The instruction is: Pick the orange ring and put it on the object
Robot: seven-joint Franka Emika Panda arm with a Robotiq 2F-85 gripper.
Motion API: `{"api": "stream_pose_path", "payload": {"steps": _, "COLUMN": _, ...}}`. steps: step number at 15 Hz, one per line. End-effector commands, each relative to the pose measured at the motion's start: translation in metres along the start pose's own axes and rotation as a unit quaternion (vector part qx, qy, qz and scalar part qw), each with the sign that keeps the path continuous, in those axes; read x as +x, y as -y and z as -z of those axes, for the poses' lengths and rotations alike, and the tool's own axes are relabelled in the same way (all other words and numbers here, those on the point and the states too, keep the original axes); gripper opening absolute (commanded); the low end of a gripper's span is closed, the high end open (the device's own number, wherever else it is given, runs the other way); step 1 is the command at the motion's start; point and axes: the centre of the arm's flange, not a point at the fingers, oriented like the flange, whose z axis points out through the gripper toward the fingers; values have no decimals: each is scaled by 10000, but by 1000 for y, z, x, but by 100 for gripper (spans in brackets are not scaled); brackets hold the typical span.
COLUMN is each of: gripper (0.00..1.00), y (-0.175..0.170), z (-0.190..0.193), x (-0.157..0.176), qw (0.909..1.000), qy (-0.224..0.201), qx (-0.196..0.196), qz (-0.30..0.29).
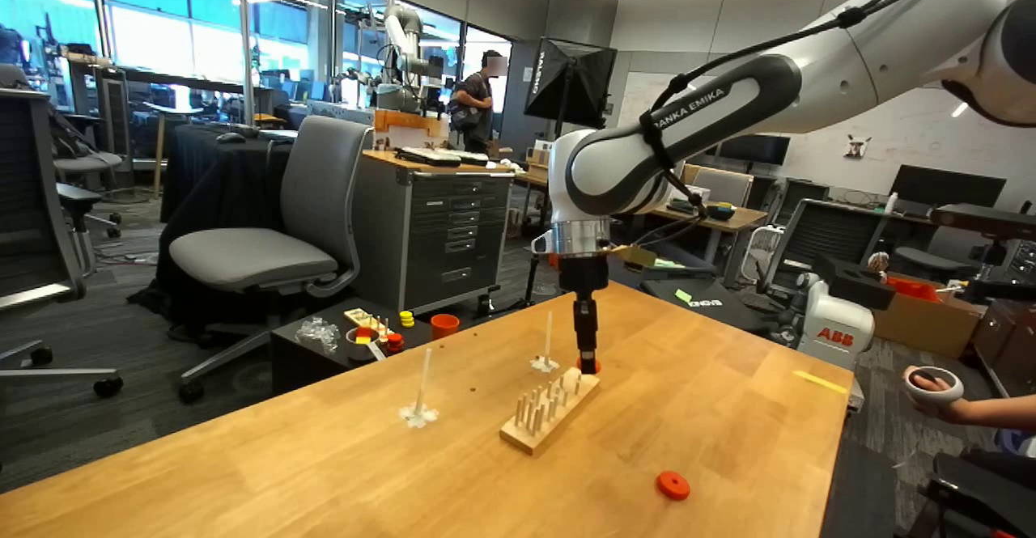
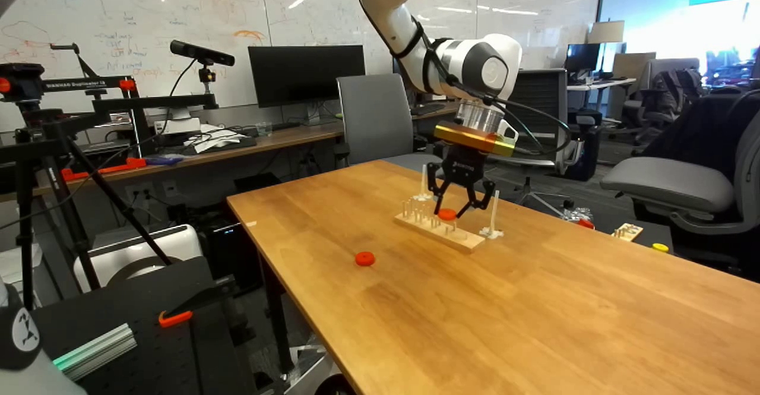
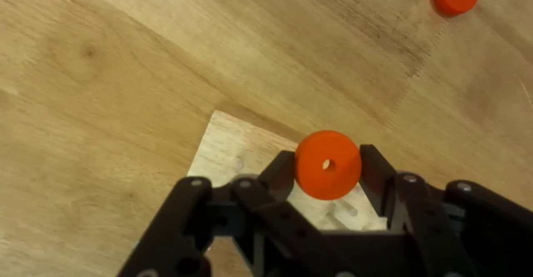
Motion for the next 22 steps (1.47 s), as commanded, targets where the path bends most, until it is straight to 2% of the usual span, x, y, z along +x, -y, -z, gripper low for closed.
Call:
{"api": "stream_pose_path", "payload": {"steps": 1, "gripper": 21, "y": -11, "z": 6, "x": 21, "qw": 9998, "qy": 101, "qx": 103, "qz": -100}}
{"api": "stream_pose_path", "payload": {"steps": 13, "gripper": 21, "y": -10, "z": -17, "x": 41, "qw": 9994, "qy": 299, "qx": 177, "qz": -73}}
{"api": "stream_pose_path", "payload": {"steps": 22, "gripper": 21, "y": -14, "z": -18, "x": 41, "qw": 9993, "qy": 312, "qx": 205, "qz": -96}}
